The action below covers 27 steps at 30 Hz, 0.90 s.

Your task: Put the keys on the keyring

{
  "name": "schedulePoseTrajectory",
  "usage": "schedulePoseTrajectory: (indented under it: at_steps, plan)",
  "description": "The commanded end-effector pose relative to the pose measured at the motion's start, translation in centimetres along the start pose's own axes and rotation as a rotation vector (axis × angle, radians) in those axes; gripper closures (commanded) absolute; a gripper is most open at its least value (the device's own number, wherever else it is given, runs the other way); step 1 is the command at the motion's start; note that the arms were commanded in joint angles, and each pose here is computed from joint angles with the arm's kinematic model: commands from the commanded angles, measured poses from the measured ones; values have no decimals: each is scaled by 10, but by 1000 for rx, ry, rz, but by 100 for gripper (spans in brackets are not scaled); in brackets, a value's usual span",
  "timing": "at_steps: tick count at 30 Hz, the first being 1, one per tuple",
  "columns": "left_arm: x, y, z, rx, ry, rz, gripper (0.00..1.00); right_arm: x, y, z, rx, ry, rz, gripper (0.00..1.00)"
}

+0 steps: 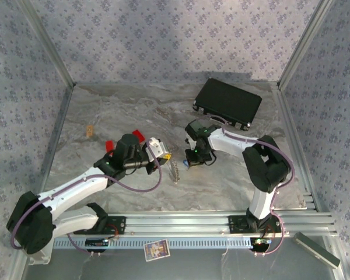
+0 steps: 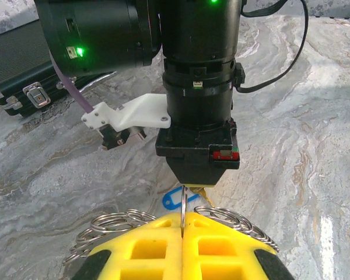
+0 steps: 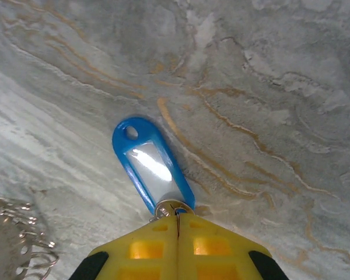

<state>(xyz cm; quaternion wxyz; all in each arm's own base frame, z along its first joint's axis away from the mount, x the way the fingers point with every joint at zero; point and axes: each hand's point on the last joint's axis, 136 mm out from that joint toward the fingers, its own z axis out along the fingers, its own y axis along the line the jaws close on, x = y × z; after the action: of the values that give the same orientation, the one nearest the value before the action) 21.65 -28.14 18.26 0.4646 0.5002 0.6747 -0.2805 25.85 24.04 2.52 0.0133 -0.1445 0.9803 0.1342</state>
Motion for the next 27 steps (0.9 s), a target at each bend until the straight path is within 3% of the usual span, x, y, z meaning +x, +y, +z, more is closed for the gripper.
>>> schedulePoseTrajectory:
  at_steps: [1, 7, 27]
  plan:
    - [-22, -1, -6, -3, -58, 45, 100, -4, -6, 4, 33, 3, -16, 100]
    - [-23, 0, -3, 3, -57, 46, 100, -5, -9, 3, 55, -4, -21, 85]
    - [-23, 0, -2, 10, -53, 48, 100, -7, -4, -13, 78, -37, -38, 82]
